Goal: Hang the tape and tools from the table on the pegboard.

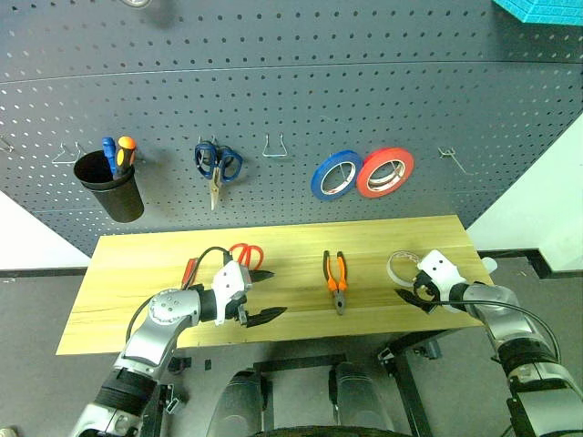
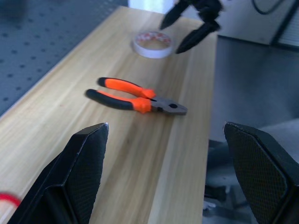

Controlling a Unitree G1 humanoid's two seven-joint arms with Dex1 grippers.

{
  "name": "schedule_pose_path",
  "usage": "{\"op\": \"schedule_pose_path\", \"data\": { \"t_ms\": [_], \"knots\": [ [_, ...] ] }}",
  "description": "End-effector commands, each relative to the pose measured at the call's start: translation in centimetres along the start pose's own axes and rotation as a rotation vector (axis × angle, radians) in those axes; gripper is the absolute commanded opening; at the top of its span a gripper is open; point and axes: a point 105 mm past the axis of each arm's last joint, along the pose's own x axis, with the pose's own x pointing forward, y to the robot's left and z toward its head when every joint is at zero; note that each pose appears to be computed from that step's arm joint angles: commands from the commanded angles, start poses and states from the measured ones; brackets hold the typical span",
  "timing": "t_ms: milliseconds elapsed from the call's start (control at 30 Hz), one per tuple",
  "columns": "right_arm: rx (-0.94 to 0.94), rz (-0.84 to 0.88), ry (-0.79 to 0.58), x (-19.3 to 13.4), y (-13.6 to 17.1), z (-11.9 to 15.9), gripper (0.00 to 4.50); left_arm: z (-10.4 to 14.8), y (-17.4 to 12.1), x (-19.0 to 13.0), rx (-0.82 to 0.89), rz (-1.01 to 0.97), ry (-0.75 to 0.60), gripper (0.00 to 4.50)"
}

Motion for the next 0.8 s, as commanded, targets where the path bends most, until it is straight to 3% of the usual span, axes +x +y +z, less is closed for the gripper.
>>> {"op": "schedule_pose_path", "data": {
  "t_ms": [33, 533, 800],
  "knots": [
    [-0.036, 0.032, 0.017, 0.7, 0.1, 0.8, 4.5, 0.7, 0.1, 0.9, 0.042, -0.03, -0.013, 4.1],
    [0.022, 0.132, 0.202, 2.1, 0.3, 0.3, 4.5, 0.5, 0.2, 0.7, 0.032, -0.009, -0.016, 4.1],
    [-0.007, 0.095, 0.222, 2.1, -0.2, 0.0, 1.95, 0.4, 0.3, 0.5, 0.032, 0.0, -0.016, 4.14]
  ]
}}
